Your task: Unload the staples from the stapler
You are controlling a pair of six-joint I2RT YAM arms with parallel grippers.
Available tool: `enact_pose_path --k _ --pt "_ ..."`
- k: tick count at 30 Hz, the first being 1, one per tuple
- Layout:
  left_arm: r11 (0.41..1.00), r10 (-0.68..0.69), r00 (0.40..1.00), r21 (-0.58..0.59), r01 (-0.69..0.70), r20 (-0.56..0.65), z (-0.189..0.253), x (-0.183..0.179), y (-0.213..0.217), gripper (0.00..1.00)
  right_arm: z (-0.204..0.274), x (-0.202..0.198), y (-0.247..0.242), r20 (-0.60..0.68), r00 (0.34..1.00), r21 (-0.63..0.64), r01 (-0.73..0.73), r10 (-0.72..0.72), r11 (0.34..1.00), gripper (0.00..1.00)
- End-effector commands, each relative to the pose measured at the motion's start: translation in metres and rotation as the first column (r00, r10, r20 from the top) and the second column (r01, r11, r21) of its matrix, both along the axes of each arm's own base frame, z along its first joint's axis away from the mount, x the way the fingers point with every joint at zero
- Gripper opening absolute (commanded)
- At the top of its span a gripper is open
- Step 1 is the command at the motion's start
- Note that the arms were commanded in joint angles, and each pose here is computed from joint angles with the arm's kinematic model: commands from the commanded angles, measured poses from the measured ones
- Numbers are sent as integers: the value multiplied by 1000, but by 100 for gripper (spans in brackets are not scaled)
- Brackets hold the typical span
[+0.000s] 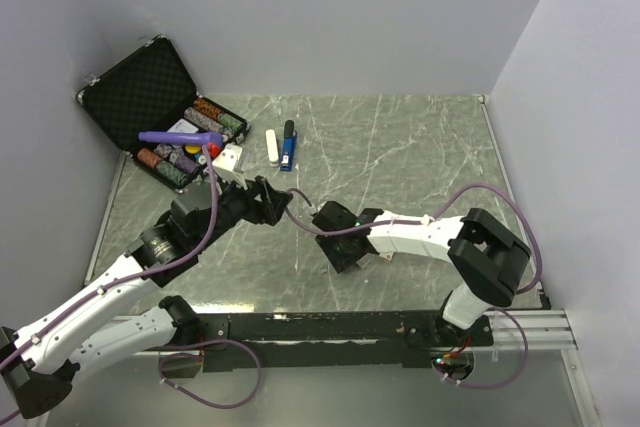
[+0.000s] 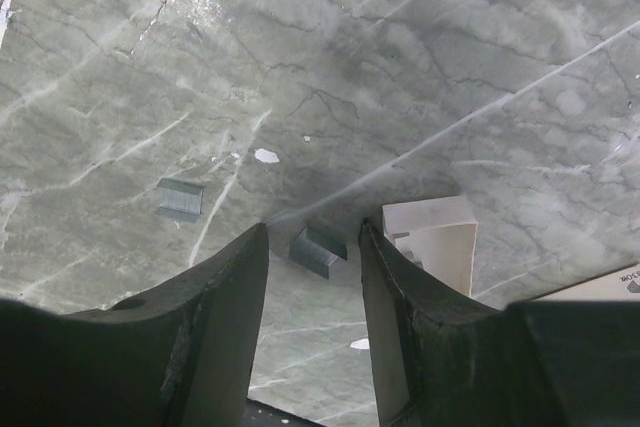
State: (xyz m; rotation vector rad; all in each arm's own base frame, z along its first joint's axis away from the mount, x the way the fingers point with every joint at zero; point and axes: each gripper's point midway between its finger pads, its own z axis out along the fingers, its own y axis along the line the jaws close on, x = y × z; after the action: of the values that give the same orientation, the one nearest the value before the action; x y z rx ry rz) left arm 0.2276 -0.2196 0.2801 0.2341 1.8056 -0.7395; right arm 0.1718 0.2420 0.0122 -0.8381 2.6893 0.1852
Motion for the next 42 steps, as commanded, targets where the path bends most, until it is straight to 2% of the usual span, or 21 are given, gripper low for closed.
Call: enact_pose_path --k 1,21,42 --pt "1000 3 999 -31 -2 36 13 0 0 77 -18 -8 -1 -35 999 23 -1 2 1000 49" --pt "999 23 998 -45 -21 52 19 -1 6 77 -22 -41 -2 -76 997 1 -16 16 1000 49" --pt "999 16 998 -51 -13 53 21 -3 6 77 -10 -52 -12 -64 998 -27 19 -21 999 50"
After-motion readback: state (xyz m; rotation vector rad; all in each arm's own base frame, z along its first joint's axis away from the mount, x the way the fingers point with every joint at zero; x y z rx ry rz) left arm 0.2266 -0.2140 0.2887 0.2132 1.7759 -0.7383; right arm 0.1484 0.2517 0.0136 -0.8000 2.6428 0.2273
